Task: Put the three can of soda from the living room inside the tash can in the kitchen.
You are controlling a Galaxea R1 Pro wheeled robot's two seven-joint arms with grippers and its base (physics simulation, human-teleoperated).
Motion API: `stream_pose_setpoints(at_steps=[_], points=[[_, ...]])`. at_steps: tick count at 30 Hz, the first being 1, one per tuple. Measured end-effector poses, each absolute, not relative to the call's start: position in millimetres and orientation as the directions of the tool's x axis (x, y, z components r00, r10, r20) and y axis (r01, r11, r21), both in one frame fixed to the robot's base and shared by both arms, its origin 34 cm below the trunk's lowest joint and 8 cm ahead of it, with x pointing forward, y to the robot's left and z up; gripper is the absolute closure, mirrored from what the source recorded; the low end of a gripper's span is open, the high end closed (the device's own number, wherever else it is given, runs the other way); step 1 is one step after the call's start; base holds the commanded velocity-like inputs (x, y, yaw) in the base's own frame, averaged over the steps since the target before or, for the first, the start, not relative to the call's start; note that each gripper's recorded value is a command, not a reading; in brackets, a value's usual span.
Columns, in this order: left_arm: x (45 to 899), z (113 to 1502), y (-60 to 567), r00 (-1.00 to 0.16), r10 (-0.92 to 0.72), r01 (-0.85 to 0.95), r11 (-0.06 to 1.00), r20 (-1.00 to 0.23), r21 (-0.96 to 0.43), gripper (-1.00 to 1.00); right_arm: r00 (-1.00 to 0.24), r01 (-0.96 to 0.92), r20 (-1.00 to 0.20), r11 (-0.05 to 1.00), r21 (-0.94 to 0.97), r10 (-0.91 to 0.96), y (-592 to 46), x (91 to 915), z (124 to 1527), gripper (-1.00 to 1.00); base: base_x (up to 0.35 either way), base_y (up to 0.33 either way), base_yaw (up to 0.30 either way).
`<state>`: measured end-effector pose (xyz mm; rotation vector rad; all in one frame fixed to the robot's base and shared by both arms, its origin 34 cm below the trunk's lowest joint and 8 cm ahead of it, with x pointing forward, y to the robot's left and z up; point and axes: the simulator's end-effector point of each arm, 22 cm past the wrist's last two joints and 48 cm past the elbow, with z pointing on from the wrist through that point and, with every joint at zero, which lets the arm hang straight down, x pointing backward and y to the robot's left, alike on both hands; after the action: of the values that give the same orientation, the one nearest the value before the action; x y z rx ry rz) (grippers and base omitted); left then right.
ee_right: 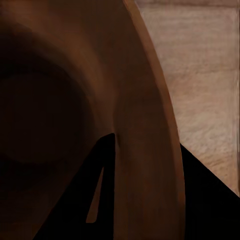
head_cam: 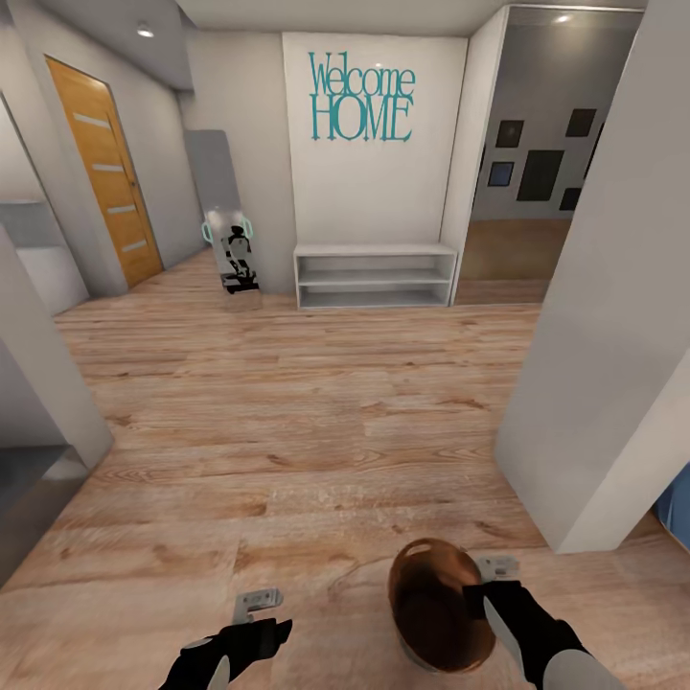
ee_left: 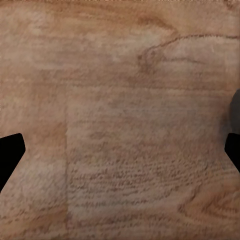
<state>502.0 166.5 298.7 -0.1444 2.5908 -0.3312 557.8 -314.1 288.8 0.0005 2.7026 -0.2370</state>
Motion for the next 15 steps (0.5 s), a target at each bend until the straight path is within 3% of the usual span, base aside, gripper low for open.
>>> stream_pose_setpoints(at_steps=[15], points=[[503,299,167,-0.857,-0.166,-0.038,0.964,-0.488,-0.262,-1.00,-0.902,0.029,-0.429,0.988,-0.150,-0.038,-291,622,367,1.00,0.000,0.000,0.000]])
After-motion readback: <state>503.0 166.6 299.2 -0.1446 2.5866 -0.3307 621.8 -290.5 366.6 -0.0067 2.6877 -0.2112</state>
